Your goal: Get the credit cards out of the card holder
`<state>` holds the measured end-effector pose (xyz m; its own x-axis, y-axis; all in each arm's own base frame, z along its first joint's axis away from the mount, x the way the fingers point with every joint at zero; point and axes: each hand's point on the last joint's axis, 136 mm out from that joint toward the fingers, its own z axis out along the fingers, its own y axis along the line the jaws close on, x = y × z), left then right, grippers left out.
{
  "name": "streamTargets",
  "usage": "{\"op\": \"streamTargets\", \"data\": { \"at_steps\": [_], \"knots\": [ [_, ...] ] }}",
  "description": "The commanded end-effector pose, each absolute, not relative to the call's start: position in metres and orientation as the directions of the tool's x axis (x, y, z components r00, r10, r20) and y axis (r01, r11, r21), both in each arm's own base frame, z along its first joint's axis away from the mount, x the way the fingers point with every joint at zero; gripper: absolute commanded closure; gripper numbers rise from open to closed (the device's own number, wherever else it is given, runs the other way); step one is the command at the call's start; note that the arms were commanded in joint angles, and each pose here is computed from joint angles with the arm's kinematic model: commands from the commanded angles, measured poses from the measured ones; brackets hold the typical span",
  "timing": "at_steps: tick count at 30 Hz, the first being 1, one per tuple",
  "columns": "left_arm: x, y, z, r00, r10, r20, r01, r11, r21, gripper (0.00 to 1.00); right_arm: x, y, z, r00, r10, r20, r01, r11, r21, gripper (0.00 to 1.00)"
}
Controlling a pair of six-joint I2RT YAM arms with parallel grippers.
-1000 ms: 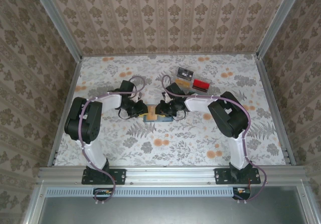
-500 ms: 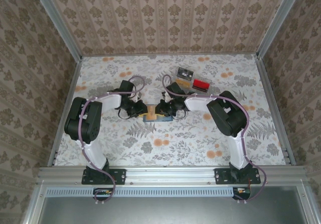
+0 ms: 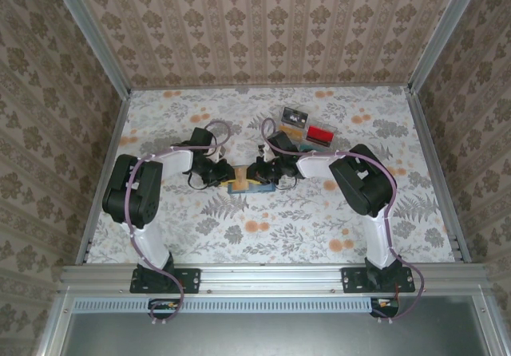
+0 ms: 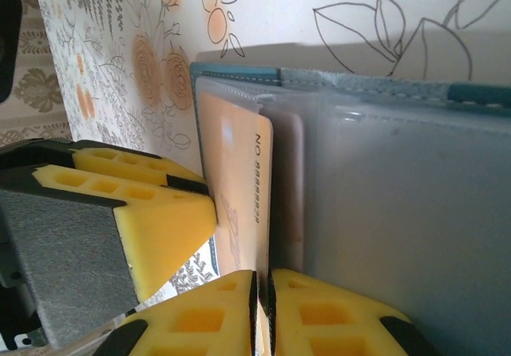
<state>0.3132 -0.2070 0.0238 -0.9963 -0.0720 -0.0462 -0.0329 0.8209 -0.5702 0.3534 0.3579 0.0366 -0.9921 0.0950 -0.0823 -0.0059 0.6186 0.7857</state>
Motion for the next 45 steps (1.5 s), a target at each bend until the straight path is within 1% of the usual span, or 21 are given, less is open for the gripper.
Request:
{"op": "streamTargets", "data": {
  "at_steps": [1,3,9,13,20,37,42,45],
  "knots": [
    [0.293,-0.200,0.006,-0.998,-0.058,0.028,-0.064,0.835,-0.546,0.80,0.352,0.370,0.041,-0.994,0.074,-0.079,-0.022,0.575,0.818,0.84],
    [0.293,-0.200,0.005,-0.998,-0.058,0.030,-0.065,0.835,-0.546,0.80,0.352,0.370,0.040,-0.994,0.074,-0.078,-0.021,0.576,0.817,0.84],
    [0.294,-0.198,0.005,-0.998,-0.064,0.027,-0.068,0.840,-0.538,0.80,0.352,0.365,0.042,-0.992,0.078,-0.097,-0.032,0.598,0.801,0.90],
    [0.294,-0.195,0.003,-0.997,-0.068,0.029,-0.073,0.846,-0.528,0.81,0.351,0.358,0.045,-0.990,0.077,-0.117,-0.046,0.612,0.789,0.92],
    [0.293,-0.191,-0.001,-0.997,-0.072,0.036,-0.080,0.852,-0.517,0.84,0.346,0.343,0.044,-0.990,0.078,-0.119,-0.043,0.633,0.773,0.92],
    [0.295,-0.191,0.000,-0.997,-0.071,0.038,-0.081,0.852,-0.518,0.84,0.343,0.327,0.041,-0.988,0.096,-0.119,-0.028,0.655,0.755,0.94],
    [0.298,-0.194,0.009,-0.997,-0.071,0.022,-0.072,0.845,-0.530,0.84,0.342,0.319,0.036,-0.989,0.106,-0.107,-0.006,0.682,0.731,0.95],
    [0.303,-0.198,0.022,-0.998,-0.066,-0.009,-0.050,0.830,-0.556,0.84,0.342,0.318,0.033,-0.989,0.109,-0.097,0.004,0.687,0.727,0.96]
  ]
}}
